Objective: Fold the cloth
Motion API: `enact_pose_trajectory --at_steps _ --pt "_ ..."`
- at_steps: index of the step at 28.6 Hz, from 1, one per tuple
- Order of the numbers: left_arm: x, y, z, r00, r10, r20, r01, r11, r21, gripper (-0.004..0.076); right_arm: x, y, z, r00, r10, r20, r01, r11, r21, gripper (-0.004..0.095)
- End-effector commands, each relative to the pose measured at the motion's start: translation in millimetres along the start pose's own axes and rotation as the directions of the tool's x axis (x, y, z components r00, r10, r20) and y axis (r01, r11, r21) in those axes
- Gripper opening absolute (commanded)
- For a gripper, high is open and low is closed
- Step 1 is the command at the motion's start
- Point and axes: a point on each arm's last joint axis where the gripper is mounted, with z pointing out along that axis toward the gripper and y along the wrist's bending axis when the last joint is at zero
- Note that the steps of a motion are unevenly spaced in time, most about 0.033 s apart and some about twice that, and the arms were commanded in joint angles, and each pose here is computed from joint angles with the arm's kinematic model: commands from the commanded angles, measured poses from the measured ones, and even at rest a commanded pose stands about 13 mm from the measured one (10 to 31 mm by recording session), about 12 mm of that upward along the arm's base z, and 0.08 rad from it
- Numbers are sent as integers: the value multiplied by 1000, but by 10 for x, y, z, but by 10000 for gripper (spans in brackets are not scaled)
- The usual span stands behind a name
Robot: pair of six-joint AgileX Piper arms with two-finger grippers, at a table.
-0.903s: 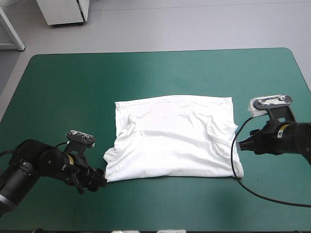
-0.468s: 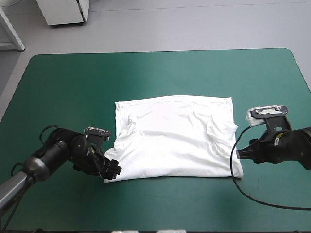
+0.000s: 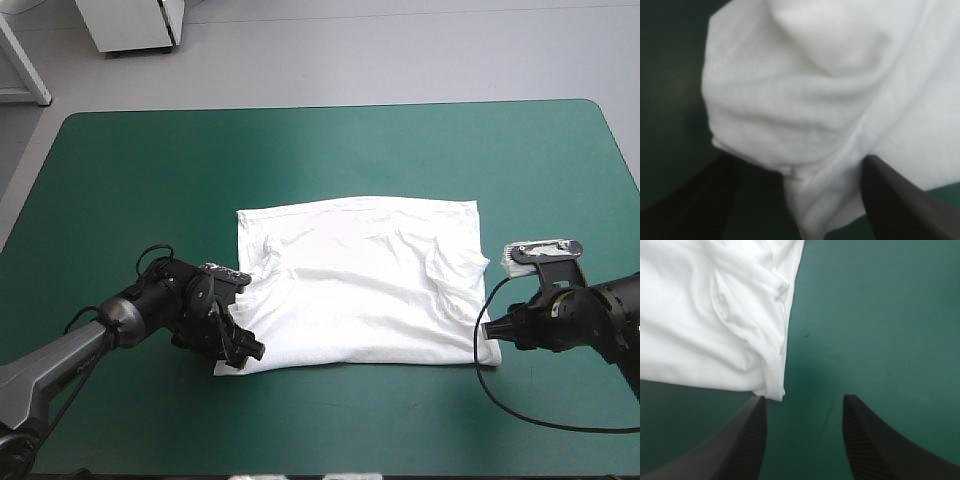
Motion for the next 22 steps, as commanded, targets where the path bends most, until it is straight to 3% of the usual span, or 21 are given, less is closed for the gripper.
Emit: enact_pose_trajectory --at_steps 1,5,12,14,22 --pt "-102 -163 156 998 -53 27 51 996 76 391 -15 4 31 996 7 85 -6 1000 -6 459" --pt "-143 -214 298 1000 -31 6 30 996 80 239 109 20 232 998 5 61 -4 1000 -17 459" --pt "-178 -216 373 1000 -13 11 12 997 71 22 248 120 492 997 32 68 -23 992 -122 460" --pt "-181 -216 373 1000 -9 15 8 997 71 -9 241 121 534 998 30 62 -23 993 -119 460" --pt "-164 -219 373 1000 -8 -4 8 997 75 -10 173 142 990 997 9 -80 -16 996 -86 502"
